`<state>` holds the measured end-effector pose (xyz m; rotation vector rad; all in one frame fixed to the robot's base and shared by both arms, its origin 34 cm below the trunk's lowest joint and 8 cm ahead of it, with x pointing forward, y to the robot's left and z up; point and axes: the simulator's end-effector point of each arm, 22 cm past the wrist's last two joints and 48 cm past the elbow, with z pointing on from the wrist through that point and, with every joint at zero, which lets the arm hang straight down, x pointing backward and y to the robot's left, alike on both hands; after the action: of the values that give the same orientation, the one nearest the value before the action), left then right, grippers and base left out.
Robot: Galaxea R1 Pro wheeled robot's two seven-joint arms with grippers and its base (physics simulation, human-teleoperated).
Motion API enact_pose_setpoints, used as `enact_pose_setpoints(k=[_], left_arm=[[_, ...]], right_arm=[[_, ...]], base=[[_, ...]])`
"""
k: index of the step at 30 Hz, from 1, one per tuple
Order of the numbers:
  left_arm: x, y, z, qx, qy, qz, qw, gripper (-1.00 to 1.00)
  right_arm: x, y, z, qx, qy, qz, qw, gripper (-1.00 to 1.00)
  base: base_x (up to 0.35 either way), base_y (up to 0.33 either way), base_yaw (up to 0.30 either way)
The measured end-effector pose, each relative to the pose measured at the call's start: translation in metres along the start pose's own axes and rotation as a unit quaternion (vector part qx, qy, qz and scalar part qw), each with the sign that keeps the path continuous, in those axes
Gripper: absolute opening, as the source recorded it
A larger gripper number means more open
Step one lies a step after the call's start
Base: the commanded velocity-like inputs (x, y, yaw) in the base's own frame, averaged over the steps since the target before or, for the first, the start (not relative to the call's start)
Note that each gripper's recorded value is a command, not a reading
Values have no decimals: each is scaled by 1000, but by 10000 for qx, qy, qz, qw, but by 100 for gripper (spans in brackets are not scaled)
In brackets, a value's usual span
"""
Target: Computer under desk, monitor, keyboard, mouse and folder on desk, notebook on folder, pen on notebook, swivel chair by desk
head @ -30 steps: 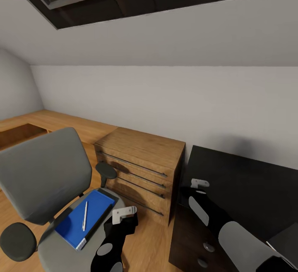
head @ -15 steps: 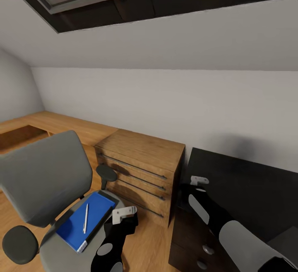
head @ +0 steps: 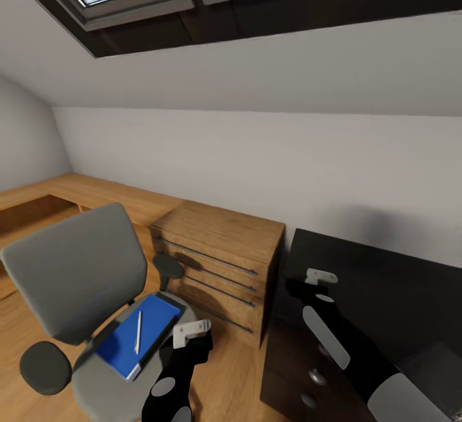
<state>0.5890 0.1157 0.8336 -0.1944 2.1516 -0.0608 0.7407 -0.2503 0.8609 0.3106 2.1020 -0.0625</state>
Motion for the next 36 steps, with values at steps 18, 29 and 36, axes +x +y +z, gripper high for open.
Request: enact_pose_setpoints(k=[18,29,36], left_arm=[[-23,-2,-17,-9,-19,1,10000,100],[-9,-6,-15,12,101,104,9999,100],[-8,-6,-14,11,107,120,9999,100]], right_arm=[[-46,-26,-14,223,-147,519,9983,-100],[-53,-46,-11,394,-167,801,9959,-100],[-53,-49,-10,420,-161,804,9957,-100]], base=[[-123,0,-124],[-10,-9,-127],[-210,-190,-11]])
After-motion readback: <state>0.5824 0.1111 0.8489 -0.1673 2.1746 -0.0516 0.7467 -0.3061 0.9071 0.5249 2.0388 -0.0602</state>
